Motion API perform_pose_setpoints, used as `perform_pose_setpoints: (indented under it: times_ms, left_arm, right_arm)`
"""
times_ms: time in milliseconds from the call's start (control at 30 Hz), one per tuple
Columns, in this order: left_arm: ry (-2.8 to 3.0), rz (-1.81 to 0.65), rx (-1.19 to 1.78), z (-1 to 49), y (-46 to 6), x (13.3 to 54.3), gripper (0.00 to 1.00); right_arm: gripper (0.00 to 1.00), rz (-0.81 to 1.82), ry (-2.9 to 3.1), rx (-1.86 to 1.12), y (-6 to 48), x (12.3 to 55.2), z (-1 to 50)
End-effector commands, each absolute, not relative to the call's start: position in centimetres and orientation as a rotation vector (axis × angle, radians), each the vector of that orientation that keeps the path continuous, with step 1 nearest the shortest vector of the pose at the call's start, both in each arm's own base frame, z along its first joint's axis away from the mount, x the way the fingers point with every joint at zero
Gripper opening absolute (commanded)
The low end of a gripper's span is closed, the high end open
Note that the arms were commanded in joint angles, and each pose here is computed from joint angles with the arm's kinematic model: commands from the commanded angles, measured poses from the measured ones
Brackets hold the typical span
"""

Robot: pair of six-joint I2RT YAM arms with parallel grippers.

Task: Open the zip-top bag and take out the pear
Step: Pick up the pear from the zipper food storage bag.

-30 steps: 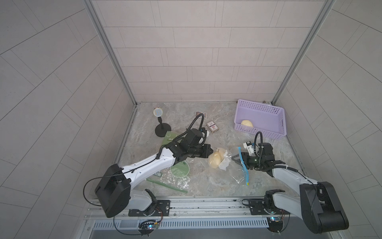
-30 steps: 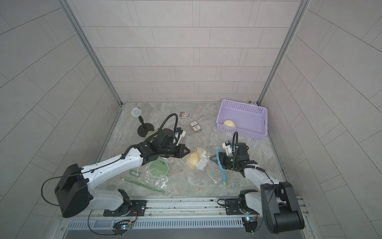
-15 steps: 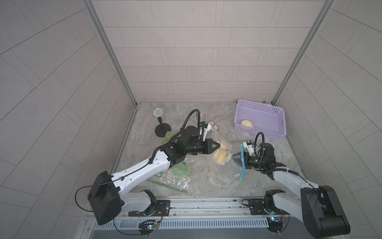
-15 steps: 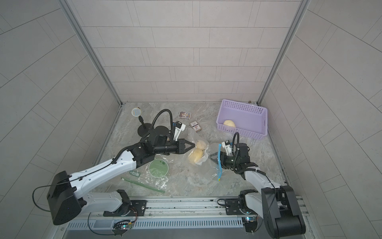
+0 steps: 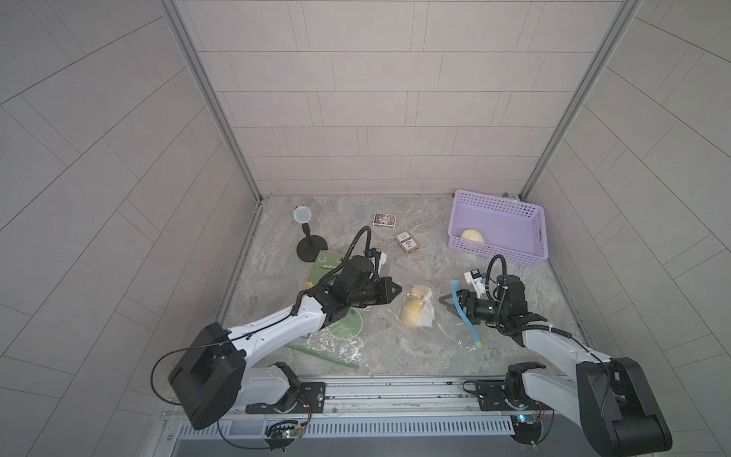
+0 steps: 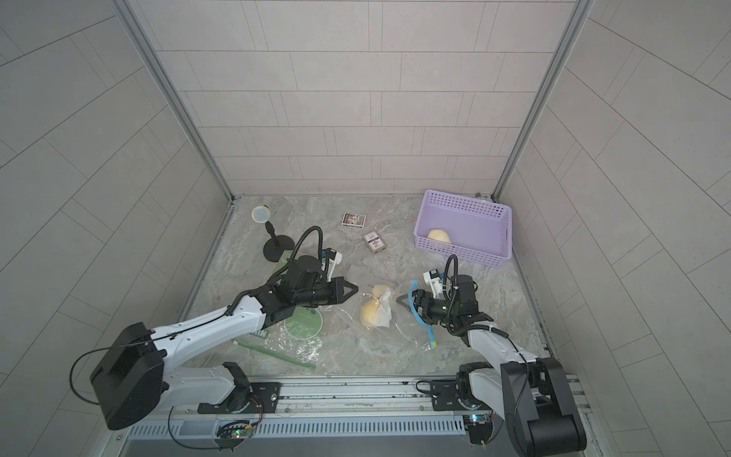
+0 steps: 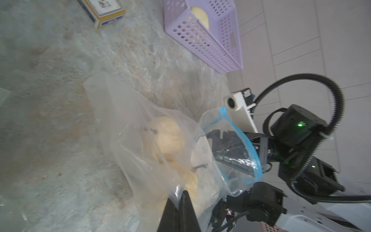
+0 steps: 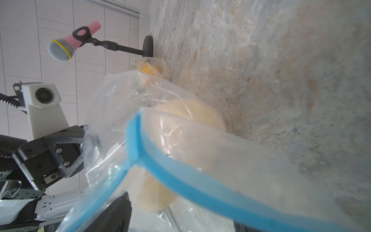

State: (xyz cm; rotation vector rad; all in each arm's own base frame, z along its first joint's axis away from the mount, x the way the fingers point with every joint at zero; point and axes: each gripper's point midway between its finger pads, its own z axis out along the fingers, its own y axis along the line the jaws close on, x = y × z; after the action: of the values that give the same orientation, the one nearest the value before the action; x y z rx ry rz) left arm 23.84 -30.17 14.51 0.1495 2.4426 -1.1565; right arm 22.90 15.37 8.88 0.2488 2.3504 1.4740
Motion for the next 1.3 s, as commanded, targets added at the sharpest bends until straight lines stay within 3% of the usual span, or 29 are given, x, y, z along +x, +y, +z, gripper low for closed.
perform_pose_setpoints:
  times_ms: [0,67,133,233,367,467,567,733,967,1267]
  left_arm:
    - [2.54,-0.995,0.184,11.4,-28.7,23.7,0.08]
    - [2.582,-0.912,0.194,10.2,-27.6,23.5,0.28]
    - [2.569,-0.861,0.195,11.1,-26.8,23.6,0.54]
    - [2.492,-0.849,0.219,15.6,-26.3,23.9,0.65]
    - [2.411,-0.917,0.272,21.5,-27.1,23.5,0.65]
    - [2.427,-0.992,0.313,22.0,-28.9,22.5,0.6]
    - [2.531,-1.01,0.369,18.6,-30.8,21.6,0.46]
    - [2.607,-0.875,0.372,12.9,-31.5,23.2,0.39]
    - [2.552,-0.675,0.335,12.0,-32.3,27.8,0.39]
    - [2.643,-0.578,0.386,6.9,-34.1,29.4,0.39]
  right_arm:
    - [0.8,1.48,2.397,0.246,15.6,21.9,7.9]
    - [0.8,1.466,2.415,0.254,15.6,21.6,7.4]
    - [0.8,1.439,2.438,0.264,15.5,21.5,6.9]
    - [0.79,1.426,2.446,0.253,15.6,21.4,6.7]
    - [0.8,1.421,2.439,0.24,15.7,21.7,7.1]
    - [0.79,1.412,2.443,0.241,15.7,21.8,7.1]
    - [0.78,1.414,2.454,0.248,15.7,21.6,6.7]
    - [0.78,1.407,2.46,0.247,15.8,21.6,6.2]
    - [0.78,1.4,2.479,0.241,15.9,21.4,5.9]
    - [0.8,1.367,2.468,0.272,15.6,22.3,5.6]
